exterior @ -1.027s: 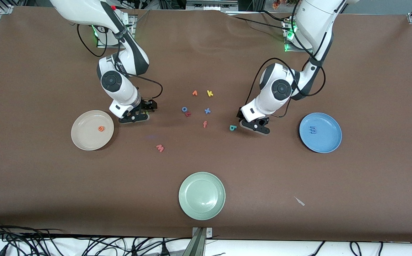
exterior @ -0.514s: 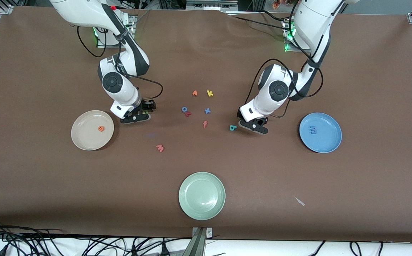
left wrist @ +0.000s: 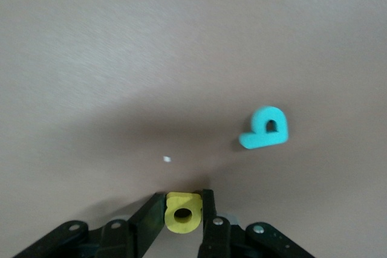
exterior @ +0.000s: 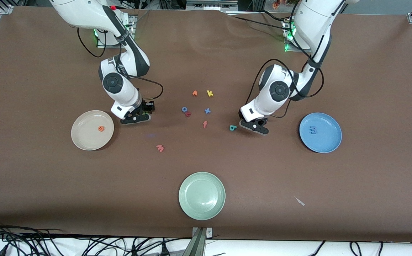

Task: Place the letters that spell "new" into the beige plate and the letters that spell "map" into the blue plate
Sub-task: 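Drop the green letter on the white plate while the left gripper drops yellow on blue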

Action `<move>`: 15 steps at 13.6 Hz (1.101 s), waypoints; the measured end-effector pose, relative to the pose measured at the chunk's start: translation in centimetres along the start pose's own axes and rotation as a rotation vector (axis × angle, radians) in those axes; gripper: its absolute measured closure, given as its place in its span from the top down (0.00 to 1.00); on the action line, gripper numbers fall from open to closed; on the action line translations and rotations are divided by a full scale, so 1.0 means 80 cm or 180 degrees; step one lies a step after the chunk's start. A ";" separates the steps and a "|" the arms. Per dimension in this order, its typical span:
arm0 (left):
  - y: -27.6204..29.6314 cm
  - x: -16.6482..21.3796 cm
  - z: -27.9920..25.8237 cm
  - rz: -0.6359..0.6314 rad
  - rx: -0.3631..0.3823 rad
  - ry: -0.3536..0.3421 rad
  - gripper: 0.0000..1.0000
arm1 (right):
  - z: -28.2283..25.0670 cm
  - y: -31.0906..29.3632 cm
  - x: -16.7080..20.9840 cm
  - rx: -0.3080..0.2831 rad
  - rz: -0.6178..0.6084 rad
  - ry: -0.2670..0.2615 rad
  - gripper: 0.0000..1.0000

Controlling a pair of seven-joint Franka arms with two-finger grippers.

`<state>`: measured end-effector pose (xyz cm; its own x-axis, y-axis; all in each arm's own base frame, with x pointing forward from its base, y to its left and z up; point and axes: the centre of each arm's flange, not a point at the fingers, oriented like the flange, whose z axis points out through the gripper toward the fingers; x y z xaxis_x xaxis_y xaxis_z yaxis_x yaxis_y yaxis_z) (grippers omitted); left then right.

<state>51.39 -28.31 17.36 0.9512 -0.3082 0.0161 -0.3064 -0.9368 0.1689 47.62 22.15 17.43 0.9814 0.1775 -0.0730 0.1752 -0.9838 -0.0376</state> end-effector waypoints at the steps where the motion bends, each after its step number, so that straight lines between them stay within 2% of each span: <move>1: -0.031 0.007 -0.013 0.0019 0.0005 0.0021 0.31 | 0.000 0.001 0.000 0.0000 0.0003 0.0002 0.46; 2: -0.080 0.013 -0.033 0.0059 -0.0006 -0.0004 0.31 | 0.000 0.000 0.000 0.0000 0.0002 0.0002 0.46; 4: -0.197 0.007 -0.082 0.0221 -0.0074 -0.0075 0.31 | -0.002 0.002 0.001 0.0001 0.0011 0.0011 0.31; 5: -0.250 -0.002 -0.105 0.0286 -0.0103 -0.0067 0.31 | -0.002 0.002 0.001 0.0001 0.0010 0.0011 0.31; 6: -0.295 -0.013 -0.123 0.0336 -0.0124 -0.0049 0.31 | -0.003 0.002 0.001 0.0002 0.0011 0.0015 0.26; 8: -0.352 -0.033 -0.141 0.0402 -0.0138 -0.0022 0.31 | -0.005 0.002 0.004 0.0007 0.0023 0.0037 0.26; 10: -0.367 -0.044 -0.137 0.0452 -0.0145 -0.0046 0.32 | -0.013 0.004 0.013 0.0006 0.0078 0.0041 0.26; 12: -0.362 -0.046 -0.131 0.0476 -0.0159 -0.0076 0.35 | -0.035 0.020 0.033 -0.0046 0.0173 -0.0104 0.26; 15: -0.355 -0.043 -0.130 0.0504 -0.0161 -0.0079 0.60 | -0.093 0.067 0.072 -0.0115 0.0217 -0.0257 0.26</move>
<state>57.20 1.08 22.75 0.8897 -0.4560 0.0221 -0.4496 -0.8668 0.2156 54.82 17.76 24.21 0.9819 0.1101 -0.1543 0.1124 -0.9937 0.0059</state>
